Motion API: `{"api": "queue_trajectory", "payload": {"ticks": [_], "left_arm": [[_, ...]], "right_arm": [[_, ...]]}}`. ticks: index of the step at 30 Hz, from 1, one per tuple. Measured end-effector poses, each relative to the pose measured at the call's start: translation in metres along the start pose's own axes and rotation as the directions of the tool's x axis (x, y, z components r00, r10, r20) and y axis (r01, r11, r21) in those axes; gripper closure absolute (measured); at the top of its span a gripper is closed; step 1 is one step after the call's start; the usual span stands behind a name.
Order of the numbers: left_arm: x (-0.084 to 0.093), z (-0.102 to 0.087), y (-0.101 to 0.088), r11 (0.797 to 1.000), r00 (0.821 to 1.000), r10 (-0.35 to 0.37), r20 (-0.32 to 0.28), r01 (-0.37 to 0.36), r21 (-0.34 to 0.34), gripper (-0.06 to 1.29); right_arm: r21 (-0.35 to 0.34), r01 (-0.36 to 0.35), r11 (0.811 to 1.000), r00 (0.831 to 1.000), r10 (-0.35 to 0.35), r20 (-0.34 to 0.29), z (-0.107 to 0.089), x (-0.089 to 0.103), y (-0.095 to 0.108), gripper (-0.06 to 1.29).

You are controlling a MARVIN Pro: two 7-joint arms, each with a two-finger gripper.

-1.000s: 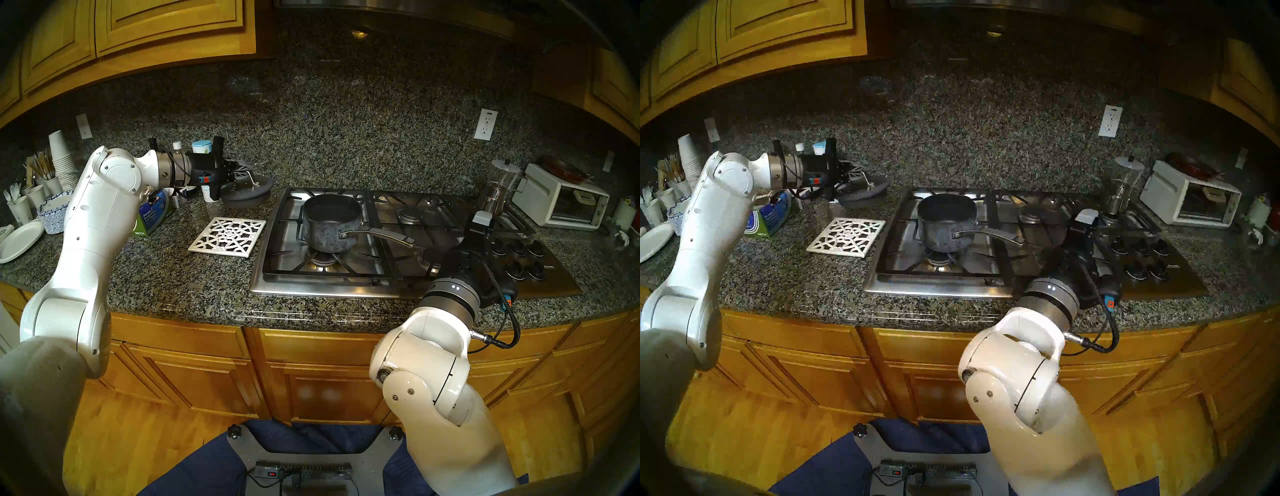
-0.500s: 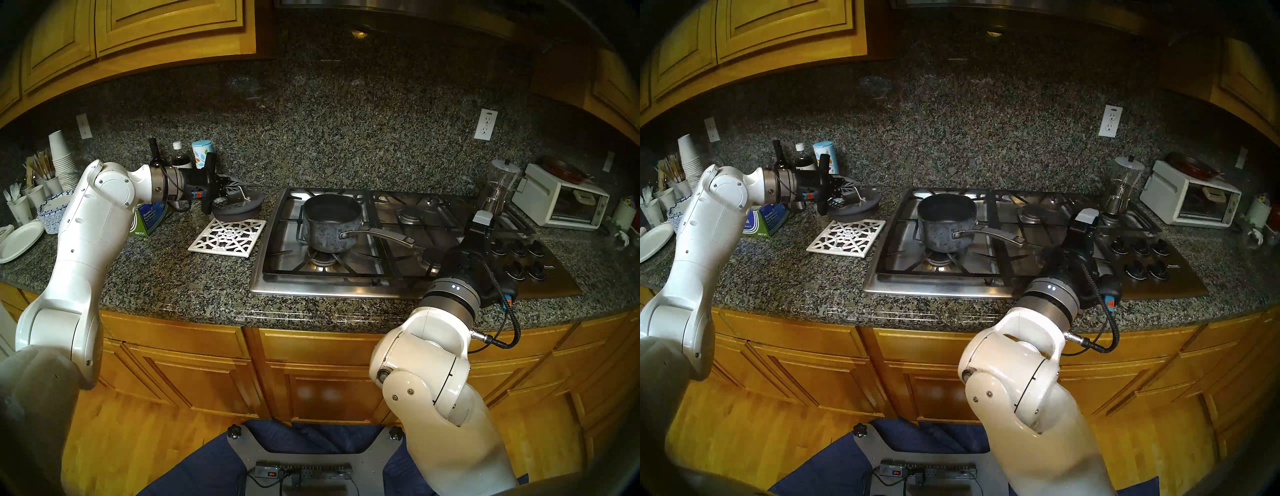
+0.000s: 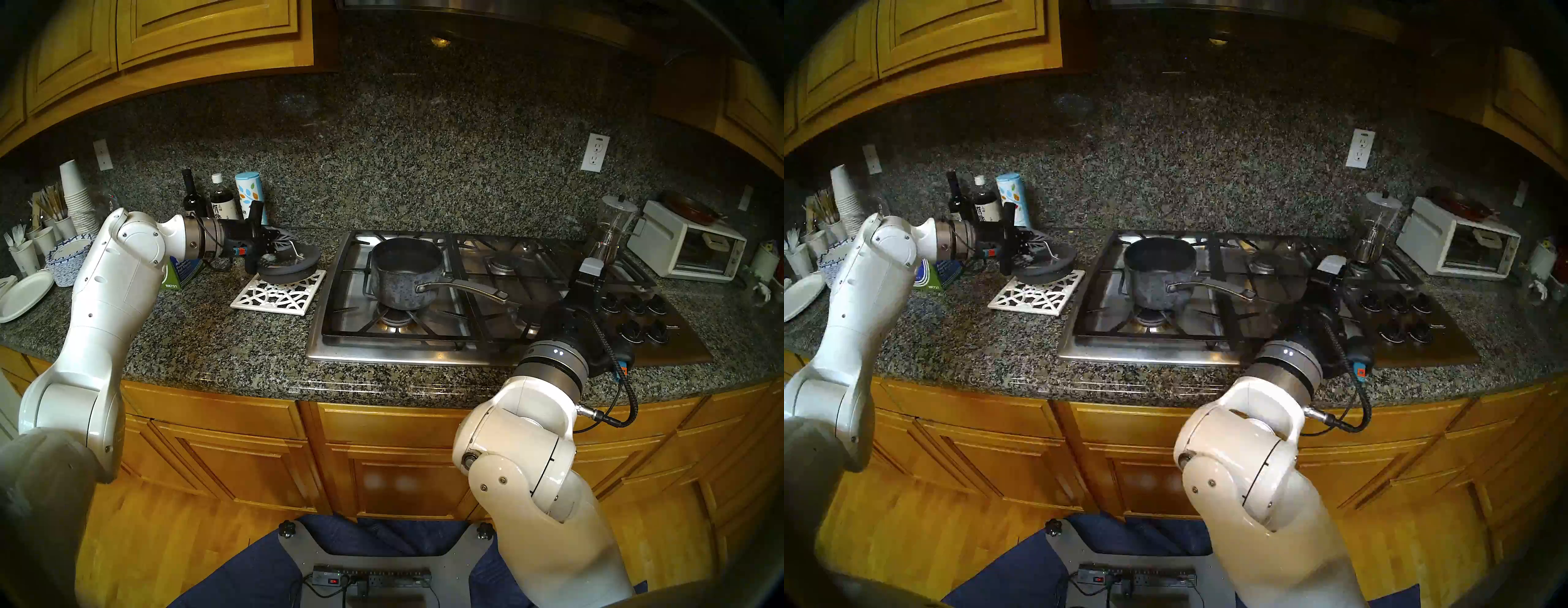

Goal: Pick up the pot, put it on the stove, take off the pot lid

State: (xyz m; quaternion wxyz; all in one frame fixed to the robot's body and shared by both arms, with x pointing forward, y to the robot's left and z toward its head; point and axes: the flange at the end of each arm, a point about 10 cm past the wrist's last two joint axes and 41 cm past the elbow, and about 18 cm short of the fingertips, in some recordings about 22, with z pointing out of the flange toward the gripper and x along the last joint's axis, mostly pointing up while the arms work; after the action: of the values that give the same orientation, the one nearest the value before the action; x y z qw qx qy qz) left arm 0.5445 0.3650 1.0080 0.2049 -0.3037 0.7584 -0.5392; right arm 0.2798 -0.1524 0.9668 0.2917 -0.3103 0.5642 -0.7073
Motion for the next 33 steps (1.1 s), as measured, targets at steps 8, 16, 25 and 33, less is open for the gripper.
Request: {"api": "queue_trajectory", "payload": {"ticks": [8, 16, 25, 33], "left_arm": [[-0.005, 0.000, 0.019, 0.999, 0.999, -0.037, 0.012, 0.037, -0.019, 1.25], [-0.007, 0.003, 0.029, 0.997, 0.997, -0.079, 0.013, 0.078, 0.024, 1.25], [-0.005, 0.006, 0.039, 0.994, 0.995, -0.099, 0.009, 0.098, 0.052, 1.25], [-0.005, 0.004, 0.044, 0.994, 0.996, -0.093, 0.015, 0.092, 0.067, 1.25]], "right_arm": [[0.000, 0.000, 1.000, 1.000, 0.000, 0.000, 0.000, 0.000, 0.000, 0.00], [0.000, 0.000, 1.000, 1.000, 0.000, 0.000, 0.000, 0.000, 0.000, -0.01], [-0.001, 0.000, 1.000, 1.000, 0.000, 0.000, 0.000, 0.000, 0.000, -0.01], [-0.001, 0.000, 1.000, 1.000, 0.000, 0.000, 0.000, 0.000, 0.000, -0.01]]}}
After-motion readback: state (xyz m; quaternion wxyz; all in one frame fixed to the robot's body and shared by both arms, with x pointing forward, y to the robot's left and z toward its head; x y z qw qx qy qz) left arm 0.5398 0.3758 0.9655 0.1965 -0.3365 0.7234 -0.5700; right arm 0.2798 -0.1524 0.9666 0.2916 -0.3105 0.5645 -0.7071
